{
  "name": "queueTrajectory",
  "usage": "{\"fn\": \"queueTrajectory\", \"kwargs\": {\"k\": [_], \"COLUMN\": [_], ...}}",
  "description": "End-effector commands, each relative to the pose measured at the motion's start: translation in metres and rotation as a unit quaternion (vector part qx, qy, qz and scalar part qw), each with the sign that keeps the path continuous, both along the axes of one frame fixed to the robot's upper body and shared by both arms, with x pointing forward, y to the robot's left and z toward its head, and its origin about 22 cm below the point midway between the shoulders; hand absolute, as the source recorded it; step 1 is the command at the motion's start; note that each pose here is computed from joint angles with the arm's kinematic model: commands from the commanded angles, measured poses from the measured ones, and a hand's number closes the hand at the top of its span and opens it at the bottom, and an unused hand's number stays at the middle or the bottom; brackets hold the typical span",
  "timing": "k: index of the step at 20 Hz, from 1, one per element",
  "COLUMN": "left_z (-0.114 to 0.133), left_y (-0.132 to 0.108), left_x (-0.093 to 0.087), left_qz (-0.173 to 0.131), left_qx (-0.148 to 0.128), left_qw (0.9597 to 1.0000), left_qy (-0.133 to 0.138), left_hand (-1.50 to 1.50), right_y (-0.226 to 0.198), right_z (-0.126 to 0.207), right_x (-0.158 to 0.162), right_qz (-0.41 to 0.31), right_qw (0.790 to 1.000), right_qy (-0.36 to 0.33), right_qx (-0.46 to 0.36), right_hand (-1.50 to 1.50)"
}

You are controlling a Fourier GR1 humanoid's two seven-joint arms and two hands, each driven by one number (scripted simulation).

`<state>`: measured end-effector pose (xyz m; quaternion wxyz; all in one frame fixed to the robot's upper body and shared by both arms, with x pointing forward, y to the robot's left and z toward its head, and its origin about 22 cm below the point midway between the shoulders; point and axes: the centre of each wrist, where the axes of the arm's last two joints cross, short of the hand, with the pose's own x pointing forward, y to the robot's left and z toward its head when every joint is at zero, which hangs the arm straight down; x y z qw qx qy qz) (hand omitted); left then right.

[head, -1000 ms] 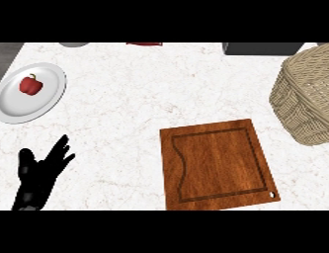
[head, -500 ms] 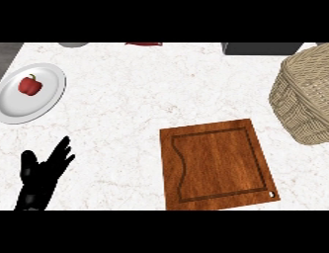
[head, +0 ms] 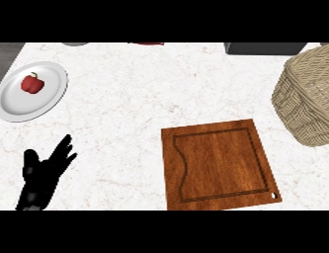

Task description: Pick the tomato from the cutting board and place it in the basket

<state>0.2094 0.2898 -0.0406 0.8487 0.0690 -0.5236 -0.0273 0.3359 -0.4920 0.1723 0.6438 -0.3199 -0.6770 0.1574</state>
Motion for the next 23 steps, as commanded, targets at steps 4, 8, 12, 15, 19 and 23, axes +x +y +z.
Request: {"fn": "queueTrajectory", "kwargs": {"k": [4,8,12,15,19,23], "left_z": [0.012,-0.010,-0.010,-0.008,0.001,-0.010], "left_y": [-0.014,0.011,0.000,0.009,0.000,0.001], "left_x": [0.000,-0.005,-0.017,0.000,0.005,0.004], "left_qz": [0.000,-0.003,0.004,-0.005,-0.004,-0.002], "left_qx": [-0.008,0.005,-0.006,0.000,-0.004,-0.003], "left_qw": [0.9993,0.9992,0.9992,0.9994,0.9991,0.9996], "left_qy": [0.037,0.040,0.040,0.036,0.041,0.029], "left_hand": [0.00,0.00,0.00,0.00,0.00,0.00], "right_y": [-0.030,-0.038,-0.047,-0.050,-0.091,-0.114], "right_z": [-0.002,0.005,0.019,0.007,0.034,0.046], "right_x": [-0.006,-0.005,-0.008,-0.010,-0.052,-0.083], "right_qz": [0.002,0.012,-0.008,-0.035,-0.087,-0.097], "right_qw": [0.998,0.998,0.999,0.997,0.992,0.992], "right_qy": [-0.005,-0.034,-0.054,-0.058,-0.068,-0.062], "right_qx": [-0.069,-0.047,-0.001,0.033,0.056,0.057], "right_hand": [-1.50,-1.50,-1.50,-1.50,-1.50,-1.50]}}
